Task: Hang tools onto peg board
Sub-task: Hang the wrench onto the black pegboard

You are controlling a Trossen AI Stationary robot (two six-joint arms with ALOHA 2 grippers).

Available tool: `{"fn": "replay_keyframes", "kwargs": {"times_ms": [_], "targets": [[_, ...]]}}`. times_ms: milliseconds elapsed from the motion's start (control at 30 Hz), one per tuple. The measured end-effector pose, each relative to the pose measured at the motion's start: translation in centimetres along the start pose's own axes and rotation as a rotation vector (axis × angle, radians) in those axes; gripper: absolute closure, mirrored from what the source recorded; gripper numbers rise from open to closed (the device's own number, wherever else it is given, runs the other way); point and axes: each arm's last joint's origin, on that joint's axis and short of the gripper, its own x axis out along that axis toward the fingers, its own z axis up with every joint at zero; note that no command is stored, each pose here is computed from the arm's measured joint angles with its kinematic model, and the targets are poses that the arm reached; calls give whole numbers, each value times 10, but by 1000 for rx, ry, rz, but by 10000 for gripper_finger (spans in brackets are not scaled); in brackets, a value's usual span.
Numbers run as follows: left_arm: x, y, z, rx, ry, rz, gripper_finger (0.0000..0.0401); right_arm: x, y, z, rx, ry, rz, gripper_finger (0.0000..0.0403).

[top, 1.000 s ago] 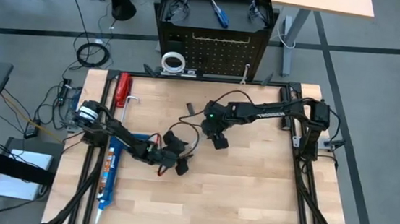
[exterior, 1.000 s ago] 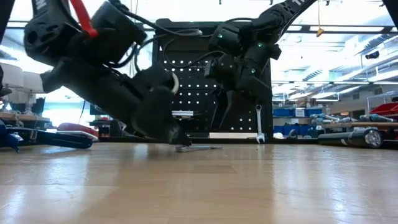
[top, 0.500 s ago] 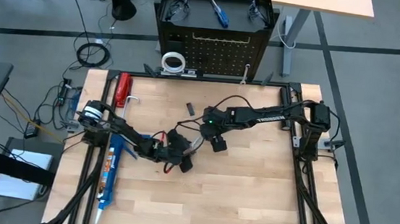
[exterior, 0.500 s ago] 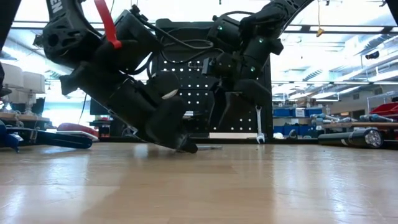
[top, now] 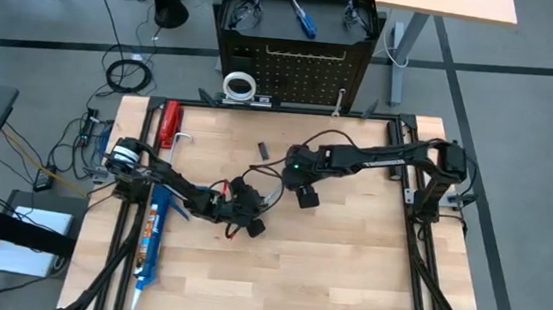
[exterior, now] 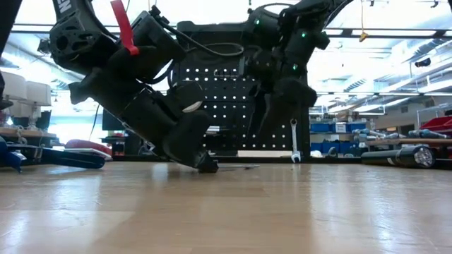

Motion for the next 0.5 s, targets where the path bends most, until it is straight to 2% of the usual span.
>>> {"fn": "replay_keyframes", "kwargs": {"times_ms": [367, 500], "targets": [[-28, 6, 28, 111, -65, -12, 326, -41, 1, 4, 17, -73, -29, 148], [-34, 7, 35, 136, -92, 0, 326, -38, 13, 9, -3, -55, -64, 148]]}}
